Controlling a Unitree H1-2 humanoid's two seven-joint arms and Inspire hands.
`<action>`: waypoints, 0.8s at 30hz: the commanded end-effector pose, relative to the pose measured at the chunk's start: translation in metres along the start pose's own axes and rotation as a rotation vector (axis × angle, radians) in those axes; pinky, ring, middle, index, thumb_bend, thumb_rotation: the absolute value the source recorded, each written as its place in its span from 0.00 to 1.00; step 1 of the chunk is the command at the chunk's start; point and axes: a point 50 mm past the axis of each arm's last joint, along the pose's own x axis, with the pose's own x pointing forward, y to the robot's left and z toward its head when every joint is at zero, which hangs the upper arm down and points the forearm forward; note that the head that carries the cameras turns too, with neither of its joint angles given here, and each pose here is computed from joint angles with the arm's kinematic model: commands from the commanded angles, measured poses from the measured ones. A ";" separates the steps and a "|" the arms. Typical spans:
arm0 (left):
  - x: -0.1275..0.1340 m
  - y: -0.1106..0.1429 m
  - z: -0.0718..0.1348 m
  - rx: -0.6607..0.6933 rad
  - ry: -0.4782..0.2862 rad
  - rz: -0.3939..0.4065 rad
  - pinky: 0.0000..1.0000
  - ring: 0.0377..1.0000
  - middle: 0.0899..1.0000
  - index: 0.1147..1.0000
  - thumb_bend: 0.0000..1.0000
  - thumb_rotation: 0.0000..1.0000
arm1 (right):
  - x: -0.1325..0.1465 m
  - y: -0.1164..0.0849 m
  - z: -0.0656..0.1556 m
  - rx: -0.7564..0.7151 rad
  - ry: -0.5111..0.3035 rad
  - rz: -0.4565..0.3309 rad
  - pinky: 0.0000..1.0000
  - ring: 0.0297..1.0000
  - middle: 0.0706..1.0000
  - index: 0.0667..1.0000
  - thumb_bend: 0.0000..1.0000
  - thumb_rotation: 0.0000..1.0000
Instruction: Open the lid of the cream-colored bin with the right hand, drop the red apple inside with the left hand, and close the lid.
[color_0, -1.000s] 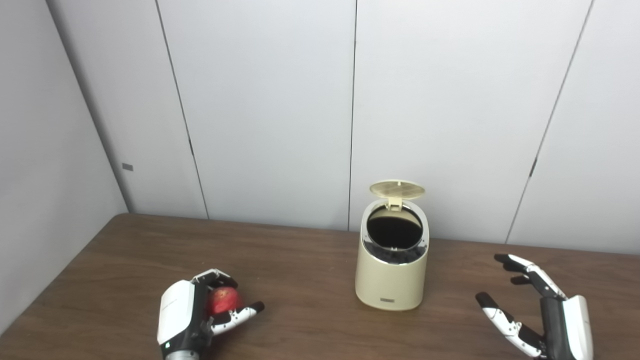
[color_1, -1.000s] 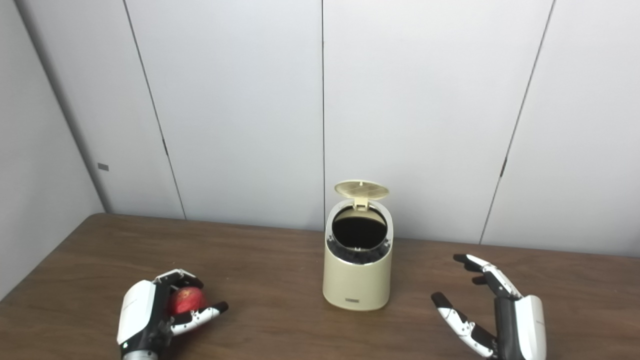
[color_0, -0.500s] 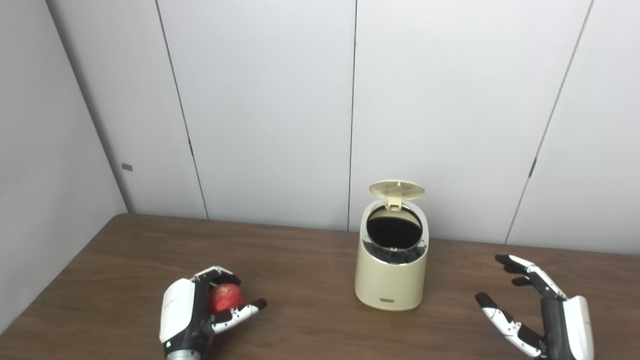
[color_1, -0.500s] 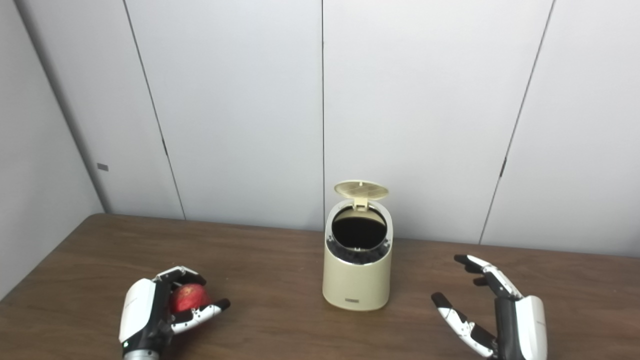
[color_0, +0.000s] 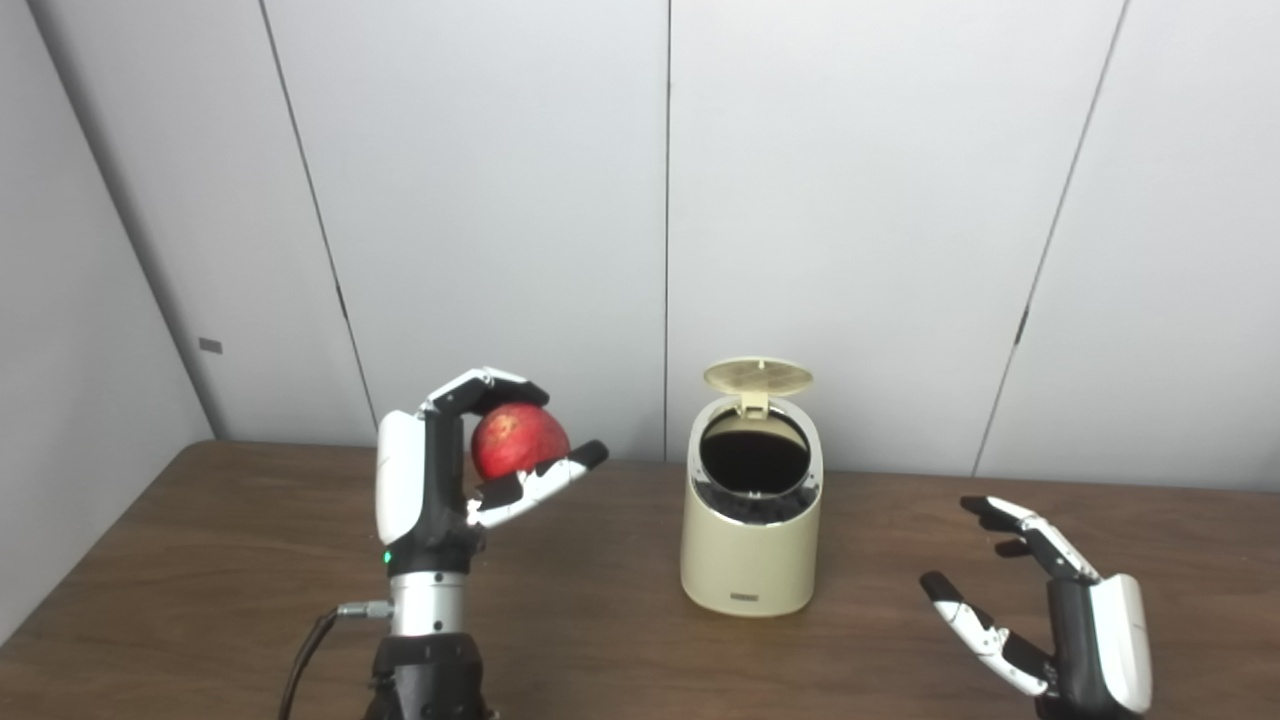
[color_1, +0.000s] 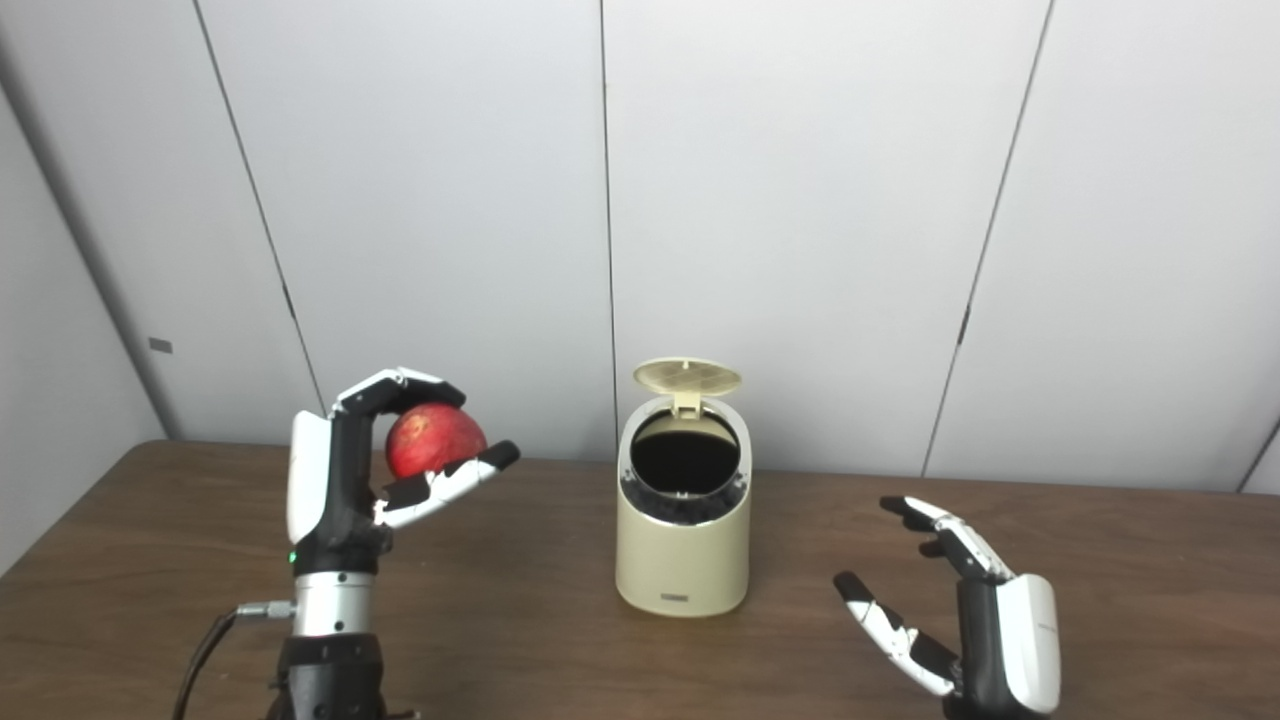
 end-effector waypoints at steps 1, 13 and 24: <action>0.021 -0.001 0.020 -0.040 -0.082 0.035 0.59 0.64 0.45 0.38 0.52 0.00 | -0.043 0.011 -0.018 -0.027 0.120 0.062 0.57 0.68 0.69 0.68 0.47 0.62; 0.034 -0.037 0.037 -0.112 -0.118 -0.006 0.63 0.64 0.44 0.40 0.52 0.00 | -0.045 0.020 -0.012 -0.008 0.134 0.064 0.57 0.68 0.71 0.69 0.48 0.61; 0.033 -0.074 0.033 -0.135 -0.092 -0.073 0.62 0.66 0.45 0.40 0.52 0.00 | -0.044 0.033 -0.001 0.002 0.122 0.056 0.58 0.69 0.71 0.69 0.46 0.62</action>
